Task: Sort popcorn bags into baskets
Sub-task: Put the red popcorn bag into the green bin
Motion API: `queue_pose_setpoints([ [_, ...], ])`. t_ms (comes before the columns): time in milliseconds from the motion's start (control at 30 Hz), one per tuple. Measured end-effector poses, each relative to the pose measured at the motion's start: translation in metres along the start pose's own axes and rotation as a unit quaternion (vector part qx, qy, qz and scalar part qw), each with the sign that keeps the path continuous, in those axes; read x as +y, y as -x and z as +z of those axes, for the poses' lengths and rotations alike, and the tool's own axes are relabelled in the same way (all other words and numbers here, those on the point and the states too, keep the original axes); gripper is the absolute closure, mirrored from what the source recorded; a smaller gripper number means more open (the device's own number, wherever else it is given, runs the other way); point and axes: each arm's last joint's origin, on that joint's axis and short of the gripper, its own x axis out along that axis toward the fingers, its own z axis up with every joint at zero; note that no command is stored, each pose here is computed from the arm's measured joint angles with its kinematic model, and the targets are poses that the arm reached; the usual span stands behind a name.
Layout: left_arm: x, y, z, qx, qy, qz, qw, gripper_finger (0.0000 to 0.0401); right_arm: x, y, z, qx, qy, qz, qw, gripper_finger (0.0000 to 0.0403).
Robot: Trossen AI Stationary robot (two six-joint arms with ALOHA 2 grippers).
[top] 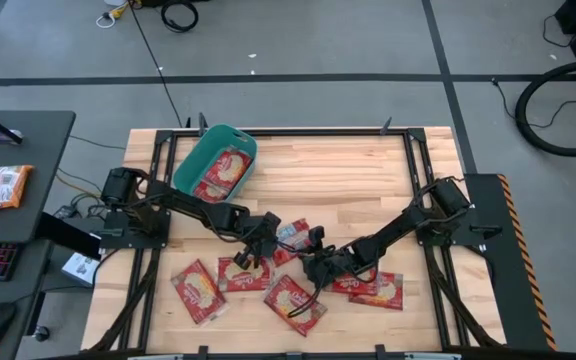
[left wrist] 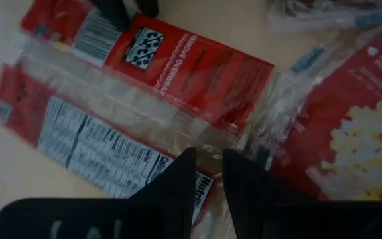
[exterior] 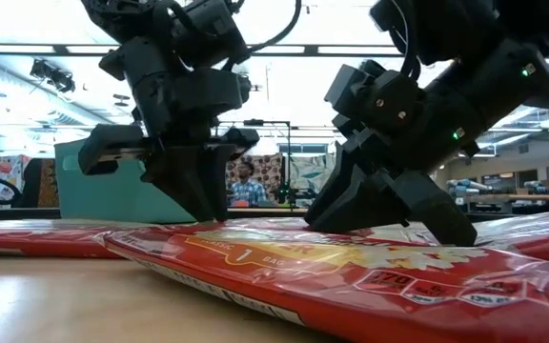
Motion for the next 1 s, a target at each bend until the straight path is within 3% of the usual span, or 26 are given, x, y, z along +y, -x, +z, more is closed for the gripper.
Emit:
queue_pose_setpoints([
  [300,0.020,0.017,0.006,-0.003,0.006,0.061,0.998,0.0322,0.004,0.003,0.003,-0.013,0.016,0.000,1.000,0.0280],
  [667,0.027,-0.014,-0.014,0.035,0.027,0.044,0.998,0.0322,0.000,0.000,0.001,-0.007,0.010,0.005,1.000,0.0196],
  [1000,0.024,-0.022,-0.014,0.038,0.031,0.037,0.998,0.0322,-0.004,-0.002,0.000,-0.001,0.029,-0.007,1.000,0.0197],
])
